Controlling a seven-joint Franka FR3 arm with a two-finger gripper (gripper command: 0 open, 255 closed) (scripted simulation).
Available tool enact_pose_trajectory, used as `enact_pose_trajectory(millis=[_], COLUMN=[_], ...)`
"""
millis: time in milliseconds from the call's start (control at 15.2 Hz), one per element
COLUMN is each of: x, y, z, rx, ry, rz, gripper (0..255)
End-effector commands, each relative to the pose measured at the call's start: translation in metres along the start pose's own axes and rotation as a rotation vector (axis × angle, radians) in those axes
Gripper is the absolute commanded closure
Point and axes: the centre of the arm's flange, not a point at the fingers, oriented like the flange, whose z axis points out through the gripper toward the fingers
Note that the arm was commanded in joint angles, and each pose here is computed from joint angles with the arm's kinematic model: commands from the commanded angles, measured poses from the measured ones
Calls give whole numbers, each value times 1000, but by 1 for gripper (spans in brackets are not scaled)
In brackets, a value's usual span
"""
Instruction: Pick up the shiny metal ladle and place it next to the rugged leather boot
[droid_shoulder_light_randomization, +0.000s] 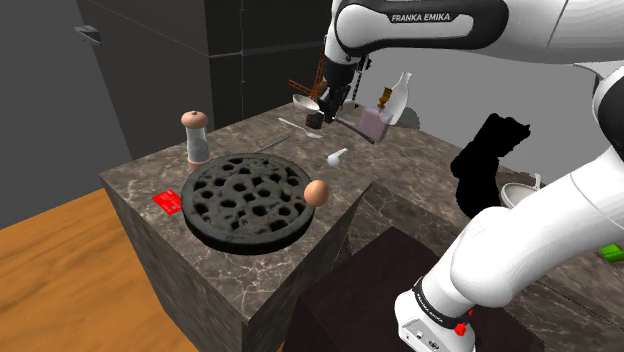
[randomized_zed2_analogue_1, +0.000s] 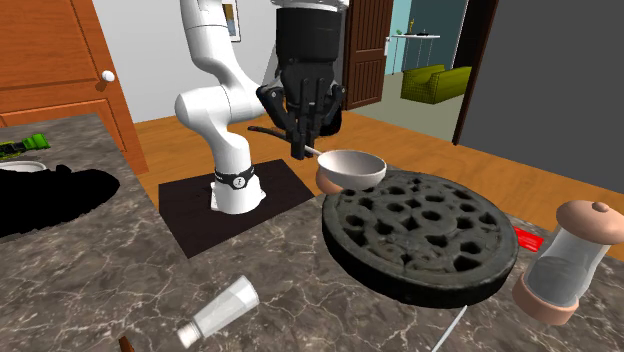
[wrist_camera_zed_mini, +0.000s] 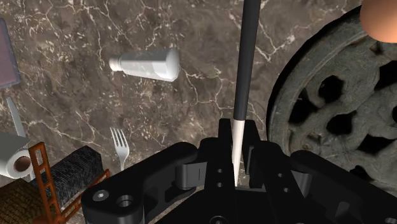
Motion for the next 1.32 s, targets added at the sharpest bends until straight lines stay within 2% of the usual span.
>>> enact_pose_trajectory(millis=[0, 1254], x=[-1, 2], y=[1, 12], z=[-11, -111], rx=[0, 0], ry=[-1, -1], rz=[0, 0], gripper=[255, 255])
